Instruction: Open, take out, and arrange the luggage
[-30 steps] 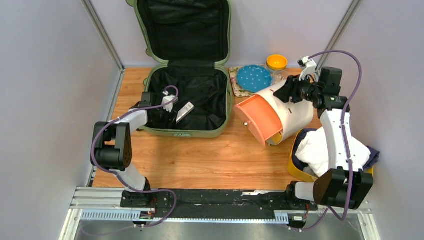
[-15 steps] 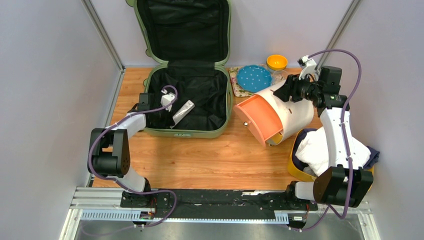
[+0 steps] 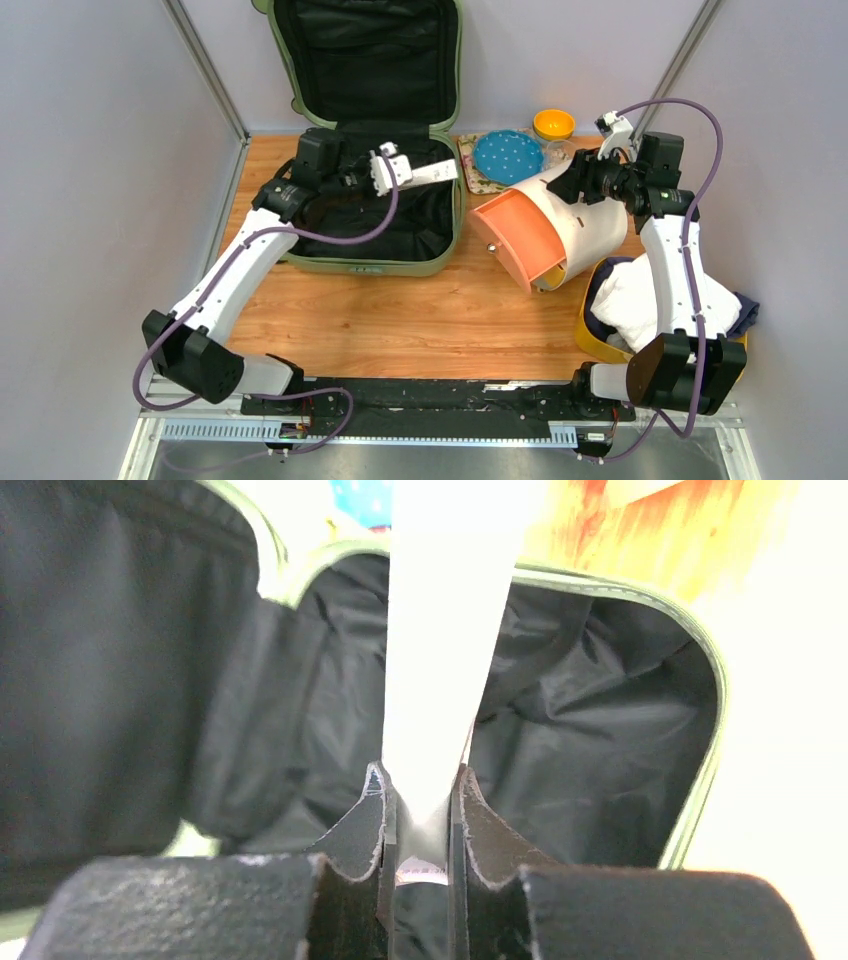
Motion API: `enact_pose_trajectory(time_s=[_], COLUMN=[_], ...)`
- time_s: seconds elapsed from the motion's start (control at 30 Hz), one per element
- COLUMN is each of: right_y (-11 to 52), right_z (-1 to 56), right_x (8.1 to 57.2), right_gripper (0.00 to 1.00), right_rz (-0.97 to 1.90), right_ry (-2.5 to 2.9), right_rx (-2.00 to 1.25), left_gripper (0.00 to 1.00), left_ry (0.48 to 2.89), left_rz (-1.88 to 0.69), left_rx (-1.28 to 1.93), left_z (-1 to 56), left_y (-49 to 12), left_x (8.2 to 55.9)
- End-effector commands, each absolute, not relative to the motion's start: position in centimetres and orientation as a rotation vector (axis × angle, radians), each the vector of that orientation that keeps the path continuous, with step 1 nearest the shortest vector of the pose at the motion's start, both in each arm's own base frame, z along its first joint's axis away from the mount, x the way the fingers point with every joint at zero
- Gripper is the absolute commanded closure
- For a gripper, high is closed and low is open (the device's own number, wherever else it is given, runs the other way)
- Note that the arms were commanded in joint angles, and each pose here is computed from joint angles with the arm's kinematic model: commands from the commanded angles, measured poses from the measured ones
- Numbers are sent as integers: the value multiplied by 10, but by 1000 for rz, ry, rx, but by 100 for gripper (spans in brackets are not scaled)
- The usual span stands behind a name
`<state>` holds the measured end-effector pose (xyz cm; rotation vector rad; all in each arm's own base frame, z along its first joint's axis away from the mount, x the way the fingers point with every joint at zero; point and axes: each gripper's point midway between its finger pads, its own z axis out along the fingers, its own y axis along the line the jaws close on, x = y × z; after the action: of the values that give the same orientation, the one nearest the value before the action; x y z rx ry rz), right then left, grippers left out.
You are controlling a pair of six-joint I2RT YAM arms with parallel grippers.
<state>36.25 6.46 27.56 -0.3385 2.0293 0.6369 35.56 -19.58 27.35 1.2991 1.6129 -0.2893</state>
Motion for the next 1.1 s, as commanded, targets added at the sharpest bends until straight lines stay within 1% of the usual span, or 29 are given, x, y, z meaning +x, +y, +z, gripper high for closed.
enact_pose_trajectory(time_s=[0.0,0.03,0.07,0.1,0.13,0.17,0.33,0.43,0.63,1.07], right_y=[63,62,63,63,64,65,66,67,68,70], right_z=[233,234,235,238,240,242,254,260,265,268], right_x=[336,336,335,334,334,333,327,324,320,315], right_gripper=[44,44,44,44,44,44,44,43,43,43], right_rz=[685,683,689,688,689,695,686,687,684,681], right_ry=[2237,2235,2235,2231,2226,2220,2189,2170,2151,2128], right_rx=[-245,-245,-246,-246,-244,-247,-253,-258,-263,-275], left_gripper=[100,100,100,100,100,100,100,100,100,100], left_ry=[1301,1259,1206,1162,1105,1056,837,786,733,598], left_rz=[99,144,270,327,352,444,620,684,707,614], left_rx=[1680,1730,1783,1801,1855,1885,1992,2011,2024,2044], left_z=[313,314,320,330,328,334,335,333,335,320], left_y=[-208,-216,-215,-220,-238,-239,-274,-289,-315,-384], left_x=[353,355,362,364,360,365,361,362,368,351])
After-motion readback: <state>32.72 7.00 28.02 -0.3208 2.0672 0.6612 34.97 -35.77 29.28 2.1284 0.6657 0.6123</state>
